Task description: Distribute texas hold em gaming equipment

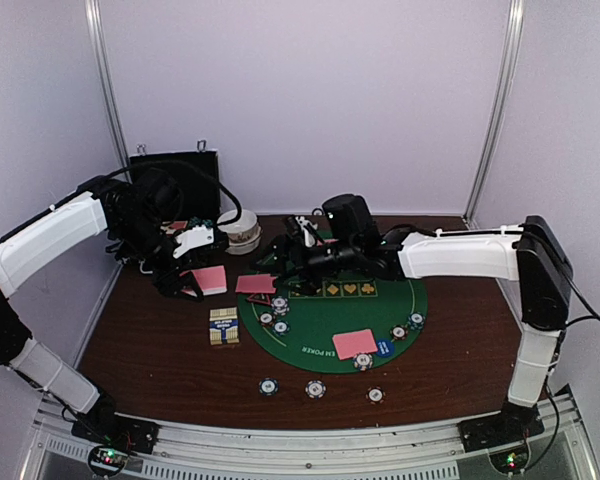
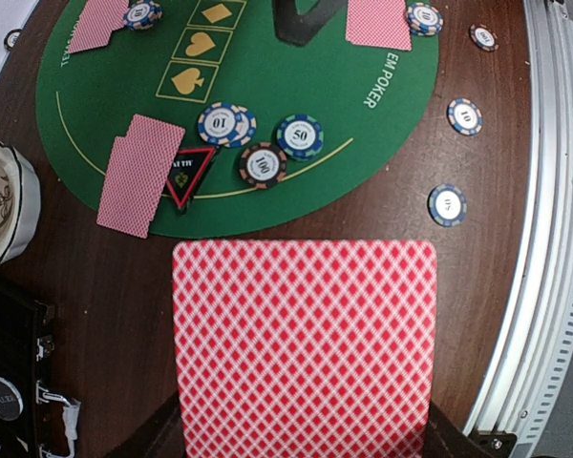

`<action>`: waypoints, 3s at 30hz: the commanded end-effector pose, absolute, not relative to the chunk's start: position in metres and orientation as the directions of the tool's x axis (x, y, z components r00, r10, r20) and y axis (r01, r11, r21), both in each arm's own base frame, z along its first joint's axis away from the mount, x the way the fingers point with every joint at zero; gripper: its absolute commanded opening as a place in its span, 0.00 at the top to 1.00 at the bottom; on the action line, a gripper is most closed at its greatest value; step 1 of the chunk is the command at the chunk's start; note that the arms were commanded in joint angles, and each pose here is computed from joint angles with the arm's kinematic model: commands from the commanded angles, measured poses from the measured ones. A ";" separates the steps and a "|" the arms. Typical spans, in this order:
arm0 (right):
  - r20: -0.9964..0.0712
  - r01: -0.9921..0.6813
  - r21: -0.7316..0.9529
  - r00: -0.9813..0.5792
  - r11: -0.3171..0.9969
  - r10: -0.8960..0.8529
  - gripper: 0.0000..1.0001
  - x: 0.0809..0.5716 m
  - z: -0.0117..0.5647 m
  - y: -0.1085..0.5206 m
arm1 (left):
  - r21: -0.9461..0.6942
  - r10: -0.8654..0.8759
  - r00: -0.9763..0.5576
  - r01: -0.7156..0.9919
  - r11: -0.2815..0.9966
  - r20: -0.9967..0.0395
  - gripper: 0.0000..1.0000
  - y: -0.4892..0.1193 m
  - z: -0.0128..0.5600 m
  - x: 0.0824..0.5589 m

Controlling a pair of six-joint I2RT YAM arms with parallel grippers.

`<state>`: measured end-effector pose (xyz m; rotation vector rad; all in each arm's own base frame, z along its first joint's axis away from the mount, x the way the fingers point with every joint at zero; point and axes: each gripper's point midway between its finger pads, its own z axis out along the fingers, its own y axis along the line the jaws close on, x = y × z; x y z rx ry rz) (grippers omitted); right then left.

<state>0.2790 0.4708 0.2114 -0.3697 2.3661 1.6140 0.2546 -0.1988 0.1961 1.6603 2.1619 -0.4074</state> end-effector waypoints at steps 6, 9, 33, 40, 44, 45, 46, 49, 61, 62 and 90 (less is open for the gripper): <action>-0.275 -0.284 0.954 -0.956 0.099 -0.099 0.01 0.259 0.248 0.534 | 0.036 0.833 -0.190 0.969 0.243 -0.519 1.00 -0.205 0.216 0.256; -0.265 -0.276 0.957 -0.956 0.083 -0.122 0.01 0.255 0.248 0.546 | 0.034 0.832 -0.189 0.970 0.242 -0.521 1.00 -0.205 0.216 0.256; -0.126 -0.149 0.983 -0.971 0.105 -0.205 0.18 0.255 0.203 0.583 | 0.041 0.831 -0.182 0.970 0.239 -0.525 1.00 -0.204 0.218 0.254; -0.100 -0.125 0.984 -0.977 0.124 -0.190 0.35 0.264 0.194 0.565 | 0.047 0.831 -0.180 0.970 0.240 -0.527 1.00 -0.204 0.220 0.254; -0.105 -0.128 0.984 -0.979 0.122 -0.176 0.46 0.268 0.200 0.553 | 0.048 0.832 -0.179 0.970 0.239 -0.525 1.00 -0.203 0.219 0.254; -0.108 -0.130 0.984 -0.979 0.121 -0.174 0.47 0.269 0.202 0.550 | 0.049 0.832 -0.179 0.970 0.239 -0.525 1.00 -0.203 0.219 0.254; -0.110 -0.132 0.984 -0.979 0.118 -0.171 0.49 0.269 0.204 0.548 | 0.049 0.832 -0.178 0.970 0.239 -0.525 1.00 -0.203 0.219 0.254; -0.122 -0.142 0.984 -0.978 0.110 -0.171 0.53 0.268 0.213 0.543 | 0.048 0.833 -0.179 0.970 0.239 -0.523 1.00 -0.203 0.219 0.254; -0.150 -0.171 0.978 -0.974 0.119 -0.167 0.74 0.268 0.229 0.529 | 0.048 0.835 -0.182 0.970 0.240 -0.519 1.00 -0.203 0.217 0.255; -0.153 -0.173 0.978 -0.974 0.115 -0.167 0.76 0.267 0.232 0.529 | 0.046 0.836 -0.183 0.969 0.241 -0.518 1.00 -0.203 0.217 0.255; -0.148 -0.175 0.978 -0.966 0.116 -0.212 0.24 0.255 0.220 0.576 | 0.043 0.837 -0.182 0.970 0.237 -0.515 1.00 -0.203 0.215 0.254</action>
